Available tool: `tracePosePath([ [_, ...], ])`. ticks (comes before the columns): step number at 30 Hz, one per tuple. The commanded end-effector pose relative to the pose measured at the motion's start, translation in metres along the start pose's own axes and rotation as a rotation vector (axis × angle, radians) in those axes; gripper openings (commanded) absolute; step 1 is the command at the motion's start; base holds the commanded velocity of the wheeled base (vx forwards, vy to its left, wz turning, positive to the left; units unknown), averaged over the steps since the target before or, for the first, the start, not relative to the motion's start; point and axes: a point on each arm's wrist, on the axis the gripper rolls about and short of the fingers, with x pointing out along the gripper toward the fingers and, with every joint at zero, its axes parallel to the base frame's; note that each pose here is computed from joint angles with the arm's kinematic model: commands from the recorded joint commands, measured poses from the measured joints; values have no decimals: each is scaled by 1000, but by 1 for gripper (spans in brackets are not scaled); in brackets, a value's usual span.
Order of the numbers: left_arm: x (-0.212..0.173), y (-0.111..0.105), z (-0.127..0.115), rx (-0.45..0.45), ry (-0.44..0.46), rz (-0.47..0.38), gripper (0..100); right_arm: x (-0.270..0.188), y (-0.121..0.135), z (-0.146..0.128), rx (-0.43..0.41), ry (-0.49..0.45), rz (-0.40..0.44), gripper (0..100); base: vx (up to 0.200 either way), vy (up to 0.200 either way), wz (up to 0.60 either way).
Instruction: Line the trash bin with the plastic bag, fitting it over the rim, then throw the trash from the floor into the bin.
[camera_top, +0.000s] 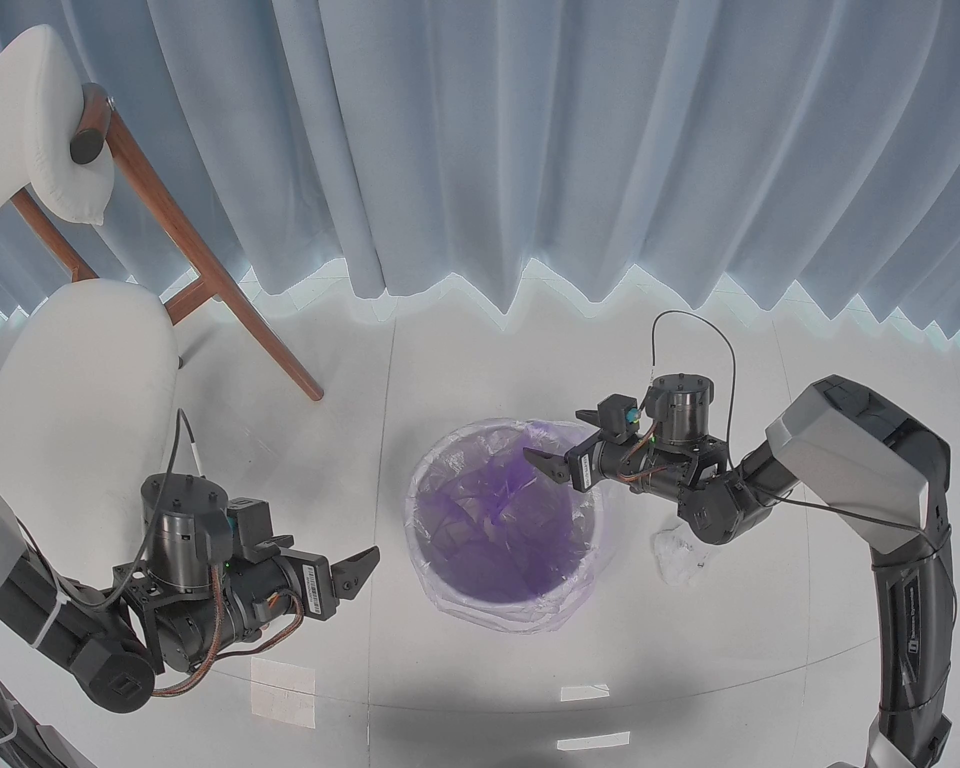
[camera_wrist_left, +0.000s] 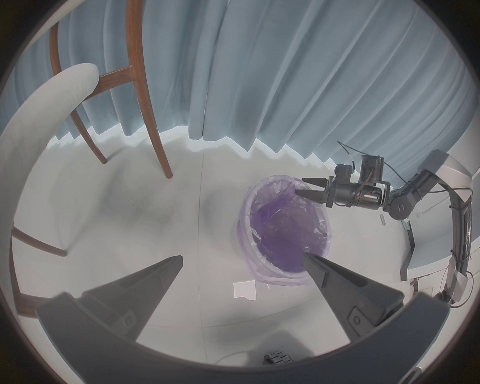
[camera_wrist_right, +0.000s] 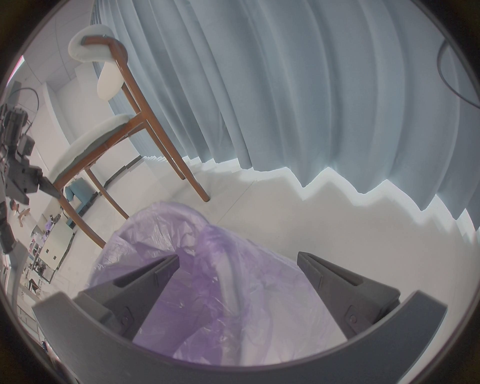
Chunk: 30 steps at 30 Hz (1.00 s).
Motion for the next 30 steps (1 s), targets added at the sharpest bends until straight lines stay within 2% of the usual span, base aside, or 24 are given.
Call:
tracePosePath([
  [1, 6, 3, -6, -7, 39, 13, 100, -27, -10, 25, 4, -35, -32, 100, 0, 0, 0],
  [5, 13, 5, -22, -52, 130, 41, 100, -56, -23, 35, 42, -57, -80, 100, 0, 0, 0],
  [10, 26, 9, -61, -91, 290, 92, 100, -102, -31, 39, 189, -87, -142, 100, 0, 0, 0],
  [14, 46, 4, -75, -125, 286, 82, 100, -134, -31, 39, 264, -107, -195, 100, 0, 0, 0],
  [17, 66, 1, -85, -115, 237, 81, 100, -149, -32, 46, 272, -153, -237, 100, 0, 0, 0],
  [21, 88, -7, -113, -89, 186, 90, 100, -167, -33, 52, 298, -190, -292, 100, 0, 0, 0],
  [23, 91, -7, -117, -87, 169, 89, 100, -170, -32, 53, 306, -194, -296, 100, 0, 0, 0],
  [24, 97, -7, -126, -51, 141, 77, 100, -177, -31, 54, 323, -200, -306, 100, 0, 0, 0],
  [26, 103, -3, -134, -10, 141, 86, 100, -181, -29, 54, 329, -200, -310, 100, 0, 0, 0],
  [30, 110, -4, -134, -5, 126, 93, 100, -186, -26, 54, 333, -199, -315, 100, 0, 0, 0],
])
